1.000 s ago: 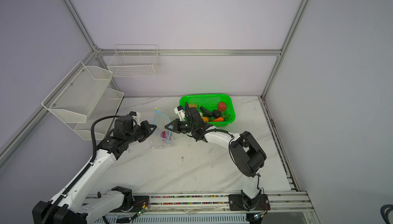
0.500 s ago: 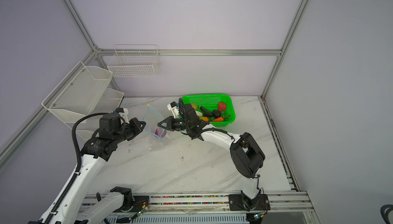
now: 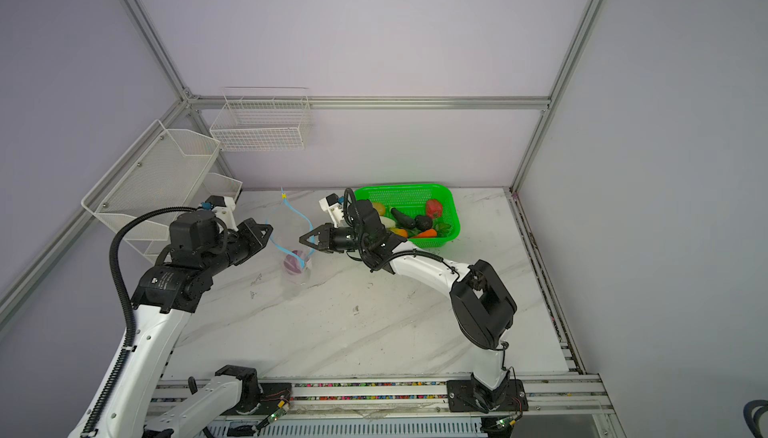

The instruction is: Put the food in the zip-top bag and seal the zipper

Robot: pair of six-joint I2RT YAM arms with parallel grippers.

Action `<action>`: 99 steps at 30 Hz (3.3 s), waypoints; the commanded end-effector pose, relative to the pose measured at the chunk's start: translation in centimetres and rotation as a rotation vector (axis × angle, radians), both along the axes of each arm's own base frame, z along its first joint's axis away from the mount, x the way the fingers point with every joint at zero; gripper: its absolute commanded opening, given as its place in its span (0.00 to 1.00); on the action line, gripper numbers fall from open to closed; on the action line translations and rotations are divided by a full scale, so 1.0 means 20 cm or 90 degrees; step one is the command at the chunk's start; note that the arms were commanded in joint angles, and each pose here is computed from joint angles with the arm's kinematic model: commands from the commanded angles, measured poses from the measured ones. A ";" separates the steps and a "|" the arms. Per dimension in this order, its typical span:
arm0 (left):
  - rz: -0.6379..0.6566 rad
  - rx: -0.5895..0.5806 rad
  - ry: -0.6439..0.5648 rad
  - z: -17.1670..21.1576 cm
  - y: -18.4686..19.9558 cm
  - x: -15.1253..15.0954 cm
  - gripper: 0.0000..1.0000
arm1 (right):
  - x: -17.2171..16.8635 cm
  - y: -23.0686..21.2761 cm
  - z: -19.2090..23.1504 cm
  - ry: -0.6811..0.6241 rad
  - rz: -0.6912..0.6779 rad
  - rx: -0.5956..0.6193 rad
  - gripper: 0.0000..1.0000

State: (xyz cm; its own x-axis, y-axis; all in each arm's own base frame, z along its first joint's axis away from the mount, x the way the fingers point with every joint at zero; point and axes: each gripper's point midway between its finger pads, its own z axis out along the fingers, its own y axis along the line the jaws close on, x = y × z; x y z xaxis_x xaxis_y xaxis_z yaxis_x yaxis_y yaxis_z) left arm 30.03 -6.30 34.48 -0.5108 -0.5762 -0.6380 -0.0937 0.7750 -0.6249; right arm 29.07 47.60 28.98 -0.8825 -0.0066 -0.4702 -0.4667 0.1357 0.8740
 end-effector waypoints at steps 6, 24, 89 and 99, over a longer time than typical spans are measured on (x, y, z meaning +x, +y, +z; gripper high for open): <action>-0.001 0.032 -0.054 0.18 0.03 0.01 0.00 | -0.02 0.04 -0.04 0.016 0.014 0.032 0.04; -0.147 -0.052 0.044 -0.22 -0.25 0.21 0.00 | 0.07 -0.12 -0.30 0.055 -0.049 -0.026 0.19; -0.286 -0.114 0.092 -0.46 -0.51 0.32 0.00 | 1.29 -1.29 -1.14 -0.201 -0.144 -0.832 0.53; -0.287 -0.119 0.094 -0.47 -0.53 0.33 0.00 | 1.37 -1.30 -1.20 -0.205 -0.162 -0.851 0.54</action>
